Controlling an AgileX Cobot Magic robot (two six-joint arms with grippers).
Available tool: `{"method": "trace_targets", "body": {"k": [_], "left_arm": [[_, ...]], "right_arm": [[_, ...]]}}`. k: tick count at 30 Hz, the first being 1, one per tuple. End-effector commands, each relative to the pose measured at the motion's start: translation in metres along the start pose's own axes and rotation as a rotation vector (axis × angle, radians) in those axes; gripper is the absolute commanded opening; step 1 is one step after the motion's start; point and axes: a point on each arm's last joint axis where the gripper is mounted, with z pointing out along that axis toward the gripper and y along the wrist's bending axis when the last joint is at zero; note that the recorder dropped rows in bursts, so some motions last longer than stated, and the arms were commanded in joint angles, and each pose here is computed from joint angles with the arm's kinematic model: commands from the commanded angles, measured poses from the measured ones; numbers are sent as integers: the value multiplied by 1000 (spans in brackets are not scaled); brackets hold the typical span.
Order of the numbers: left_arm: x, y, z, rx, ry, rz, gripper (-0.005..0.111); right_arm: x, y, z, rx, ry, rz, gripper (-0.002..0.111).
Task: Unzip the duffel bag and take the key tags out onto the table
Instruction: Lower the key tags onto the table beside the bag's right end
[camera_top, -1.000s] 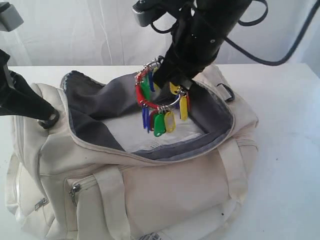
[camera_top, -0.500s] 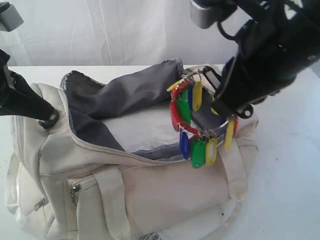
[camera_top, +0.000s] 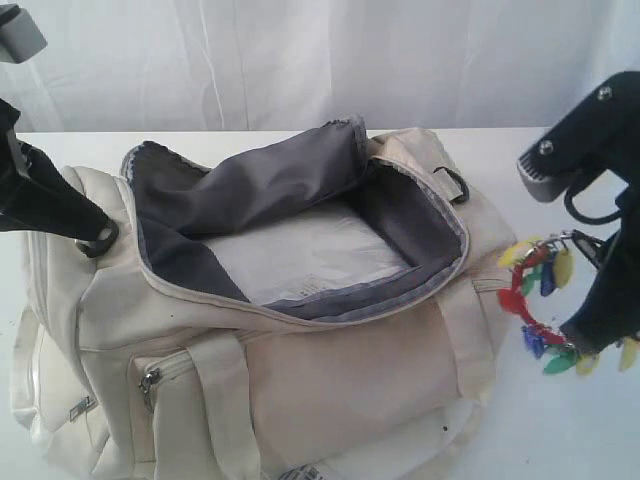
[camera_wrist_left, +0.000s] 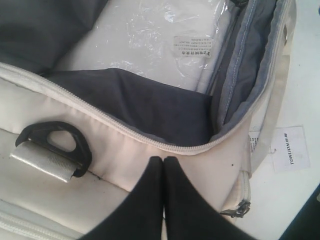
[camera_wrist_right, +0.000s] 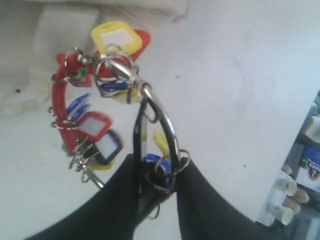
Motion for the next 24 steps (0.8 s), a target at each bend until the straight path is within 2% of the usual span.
{"method": "trace_targets", "body": {"k": [1, 10, 17, 24], "left_arm": [[0, -5, -3, 29, -7, -4, 0], [0, -5, -3, 30, -8, -5, 0], [0, -6, -3, 39, -13, -11, 0], [-1, -7, -4, 47, -19, -16, 0]], "right_arm": [[0, 5, 25, 46, 67, -15, 0], [-31, 35, 92, -20, 105, -103, 0], [-46, 54, 154, -8, 275, -222, 0], [-67, 45, 177, -3, 266, -179, 0]]}}
